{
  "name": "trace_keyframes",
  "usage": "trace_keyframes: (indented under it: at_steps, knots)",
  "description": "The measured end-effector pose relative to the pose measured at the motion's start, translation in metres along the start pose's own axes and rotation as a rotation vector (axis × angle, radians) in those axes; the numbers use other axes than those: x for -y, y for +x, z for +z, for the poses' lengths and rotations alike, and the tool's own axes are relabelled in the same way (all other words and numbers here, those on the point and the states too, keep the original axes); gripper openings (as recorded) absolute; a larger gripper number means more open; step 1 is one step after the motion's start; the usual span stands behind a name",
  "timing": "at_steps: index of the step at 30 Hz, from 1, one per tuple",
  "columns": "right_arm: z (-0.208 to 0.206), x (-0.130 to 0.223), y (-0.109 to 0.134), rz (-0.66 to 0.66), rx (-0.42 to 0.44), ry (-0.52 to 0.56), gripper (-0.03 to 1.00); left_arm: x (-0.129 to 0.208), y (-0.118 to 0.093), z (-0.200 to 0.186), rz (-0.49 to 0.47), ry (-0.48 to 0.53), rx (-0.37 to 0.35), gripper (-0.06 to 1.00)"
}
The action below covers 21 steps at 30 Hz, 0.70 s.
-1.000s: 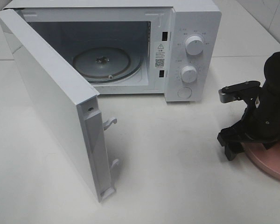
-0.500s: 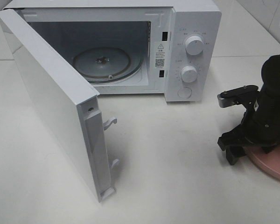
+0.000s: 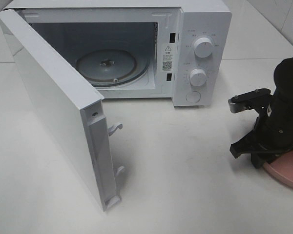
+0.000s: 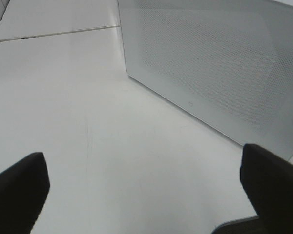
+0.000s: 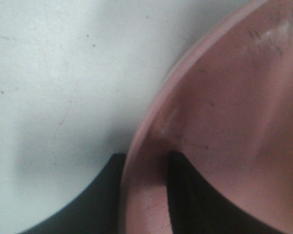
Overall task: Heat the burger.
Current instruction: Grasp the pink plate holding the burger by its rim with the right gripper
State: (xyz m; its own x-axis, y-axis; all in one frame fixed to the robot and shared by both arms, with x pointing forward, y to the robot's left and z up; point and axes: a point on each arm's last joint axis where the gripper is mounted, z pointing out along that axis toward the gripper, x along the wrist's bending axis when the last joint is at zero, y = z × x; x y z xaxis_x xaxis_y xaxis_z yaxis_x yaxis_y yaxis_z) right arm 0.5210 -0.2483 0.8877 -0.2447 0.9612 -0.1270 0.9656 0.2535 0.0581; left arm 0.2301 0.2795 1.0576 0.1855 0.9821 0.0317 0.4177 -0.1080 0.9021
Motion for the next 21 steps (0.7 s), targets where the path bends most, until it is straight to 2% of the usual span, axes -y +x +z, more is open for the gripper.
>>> trace_keyframes:
  at_steps: [1,2,4,14,21]
  knots:
    - [0.0,0.0,0.0,0.0,0.0,0.0,0.33,0.0,0.0,0.0,0.0,0.0,0.0,0.99]
    - [-0.0005,-0.0003,0.0001,0.003,0.001,-0.001,0.22,0.0,0.0,0.0,0.0,0.0,0.0,0.99]
    - [-0.001,-0.0011,-0.0002,0.004,0.003,-0.005,0.2,0.0,0.0,0.0,0.0,0.0,0.0,0.99]
    - [-0.0013,-0.0017,-0.0006,0.007,0.008,-0.007,0.2,0.0,0.0,0.0,0.0,0.0,0.0,0.99]
    - [-0.005,0.0006,-0.0055,0.022,0.056,0.007,0.14,0.0,0.0,0.0,0.0,0.0,0.0,0.99]
